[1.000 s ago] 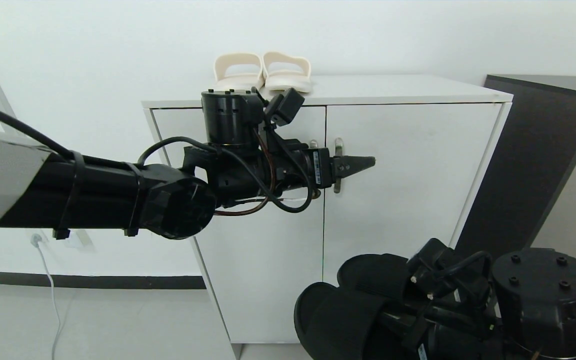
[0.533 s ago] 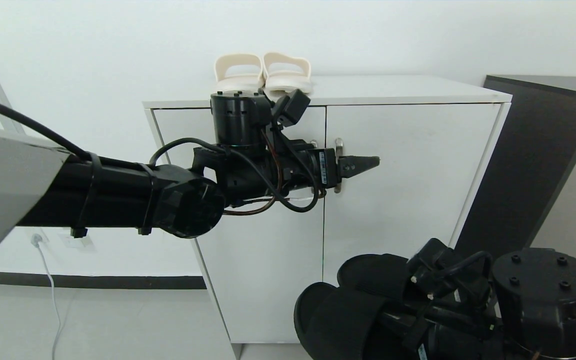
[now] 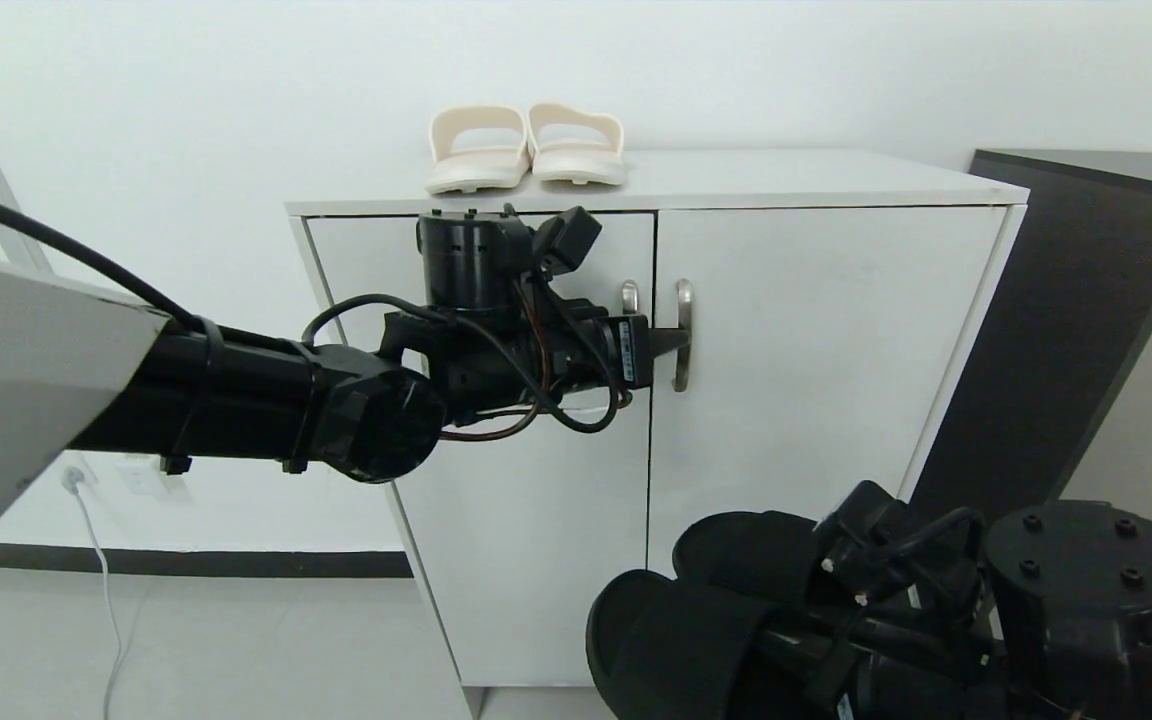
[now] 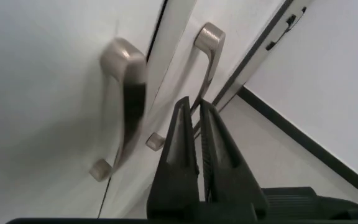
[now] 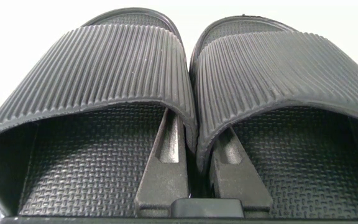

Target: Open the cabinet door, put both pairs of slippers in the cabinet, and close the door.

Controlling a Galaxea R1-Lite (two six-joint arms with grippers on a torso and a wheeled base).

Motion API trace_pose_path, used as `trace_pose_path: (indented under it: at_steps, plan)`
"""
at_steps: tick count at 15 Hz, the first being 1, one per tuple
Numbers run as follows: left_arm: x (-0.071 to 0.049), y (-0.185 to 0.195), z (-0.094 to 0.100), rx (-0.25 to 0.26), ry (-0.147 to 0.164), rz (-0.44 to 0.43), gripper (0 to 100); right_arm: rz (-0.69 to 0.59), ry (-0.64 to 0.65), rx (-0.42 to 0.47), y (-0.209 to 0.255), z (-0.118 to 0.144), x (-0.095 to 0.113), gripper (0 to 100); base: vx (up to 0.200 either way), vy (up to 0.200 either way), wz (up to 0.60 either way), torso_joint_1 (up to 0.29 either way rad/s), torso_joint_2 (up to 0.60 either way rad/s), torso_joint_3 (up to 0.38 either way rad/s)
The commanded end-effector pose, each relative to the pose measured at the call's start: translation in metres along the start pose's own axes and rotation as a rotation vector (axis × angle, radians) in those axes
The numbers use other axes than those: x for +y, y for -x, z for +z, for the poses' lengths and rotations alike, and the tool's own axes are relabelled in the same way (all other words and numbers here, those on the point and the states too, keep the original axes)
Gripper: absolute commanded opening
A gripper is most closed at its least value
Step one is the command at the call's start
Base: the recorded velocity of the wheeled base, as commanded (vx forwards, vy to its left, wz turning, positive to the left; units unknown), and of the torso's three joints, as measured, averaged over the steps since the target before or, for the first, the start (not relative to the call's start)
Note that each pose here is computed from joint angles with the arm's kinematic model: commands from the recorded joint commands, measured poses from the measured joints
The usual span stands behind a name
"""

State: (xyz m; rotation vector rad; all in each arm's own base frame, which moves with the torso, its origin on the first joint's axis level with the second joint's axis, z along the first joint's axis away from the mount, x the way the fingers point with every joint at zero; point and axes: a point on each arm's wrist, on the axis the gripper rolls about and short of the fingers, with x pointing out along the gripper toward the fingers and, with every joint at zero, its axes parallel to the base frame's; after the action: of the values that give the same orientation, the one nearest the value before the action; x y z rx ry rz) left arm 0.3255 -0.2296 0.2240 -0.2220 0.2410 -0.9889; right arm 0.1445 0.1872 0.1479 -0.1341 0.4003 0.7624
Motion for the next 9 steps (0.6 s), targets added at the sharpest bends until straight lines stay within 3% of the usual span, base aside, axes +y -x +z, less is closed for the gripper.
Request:
trace_pose_path:
  at_steps: [1,6,9]
  plan:
    - [-0.018,0.015,0.006,-0.008,-0.008,-0.031,0,0.018,0.0,0.005,0.002,-0.002,0.0,0,0.0,0.0,0.0,0.0,0.0,0.0]
    - [-0.043,0.04,-0.004,0.027,-0.003,-0.066,0,0.146,0.007,-0.016,0.022,-0.004,0.0,0,0.0,0.0,0.0,0.0,0.0,0.0]
    - [-0.058,0.066,-0.004,0.027,-0.005,-0.08,0,0.157,0.013,-0.011,0.024,-0.006,0.002,0,0.0,0.0,0.0,0.0,0.0,0.0]
